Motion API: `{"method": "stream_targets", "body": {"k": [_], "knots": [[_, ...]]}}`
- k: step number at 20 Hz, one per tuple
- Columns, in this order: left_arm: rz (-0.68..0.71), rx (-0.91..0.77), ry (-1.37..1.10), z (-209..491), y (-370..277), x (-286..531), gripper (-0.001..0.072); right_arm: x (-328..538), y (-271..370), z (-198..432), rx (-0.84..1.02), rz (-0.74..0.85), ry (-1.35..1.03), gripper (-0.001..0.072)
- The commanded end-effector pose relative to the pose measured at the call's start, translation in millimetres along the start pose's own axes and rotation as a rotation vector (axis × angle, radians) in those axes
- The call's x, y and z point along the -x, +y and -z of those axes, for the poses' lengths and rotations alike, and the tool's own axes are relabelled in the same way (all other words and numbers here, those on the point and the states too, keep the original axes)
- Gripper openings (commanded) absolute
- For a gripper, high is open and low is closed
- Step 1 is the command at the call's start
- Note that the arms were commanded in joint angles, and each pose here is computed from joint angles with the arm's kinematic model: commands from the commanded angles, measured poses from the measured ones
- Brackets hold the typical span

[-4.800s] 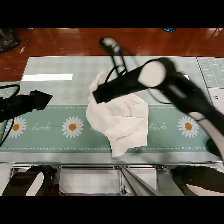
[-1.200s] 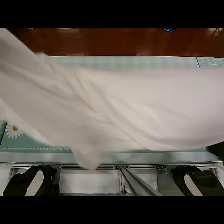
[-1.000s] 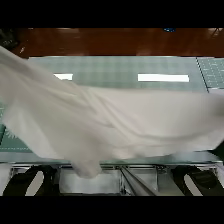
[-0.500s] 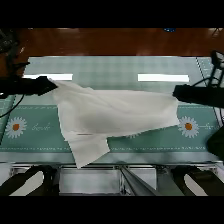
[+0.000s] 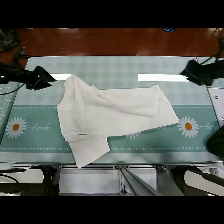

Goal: Fold the shirts.

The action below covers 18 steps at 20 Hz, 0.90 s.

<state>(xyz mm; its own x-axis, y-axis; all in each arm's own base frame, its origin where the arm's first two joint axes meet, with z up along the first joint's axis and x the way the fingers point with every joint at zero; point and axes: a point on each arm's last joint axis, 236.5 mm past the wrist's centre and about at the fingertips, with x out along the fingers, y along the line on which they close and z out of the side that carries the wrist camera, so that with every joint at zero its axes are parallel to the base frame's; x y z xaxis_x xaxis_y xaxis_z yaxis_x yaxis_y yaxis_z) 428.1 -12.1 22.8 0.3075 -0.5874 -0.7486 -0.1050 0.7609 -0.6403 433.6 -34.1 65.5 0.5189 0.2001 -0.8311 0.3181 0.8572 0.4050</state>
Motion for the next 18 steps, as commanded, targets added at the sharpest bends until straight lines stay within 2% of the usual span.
{"method": "stream_targets", "body": {"k": [1,3,6,9,18], "knots": [[-0.02,0.072,0.012,31,30,43,0.051,43,-86,11,-0.023,0.213,0.011,0.0407],[-0.042,0.151,-0.027,71,48,37,0.051,32,-110,48,-0.088,0.221,-0.002,0.0407],[-0.052,0.279,-0.003,154,70,6,0.051,-13,-103,136,-0.206,0.086,0.051,0.0407],[-0.039,0.37,0.042,207,76,-12,0.051,-28,-89,189,-0.19,-0.013,0.134,0.0407],[-0.046,0.403,0.226,267,69,-43,0.0509,-24,-84,200,-0.117,-0.032,0.17,0.0407]]}}
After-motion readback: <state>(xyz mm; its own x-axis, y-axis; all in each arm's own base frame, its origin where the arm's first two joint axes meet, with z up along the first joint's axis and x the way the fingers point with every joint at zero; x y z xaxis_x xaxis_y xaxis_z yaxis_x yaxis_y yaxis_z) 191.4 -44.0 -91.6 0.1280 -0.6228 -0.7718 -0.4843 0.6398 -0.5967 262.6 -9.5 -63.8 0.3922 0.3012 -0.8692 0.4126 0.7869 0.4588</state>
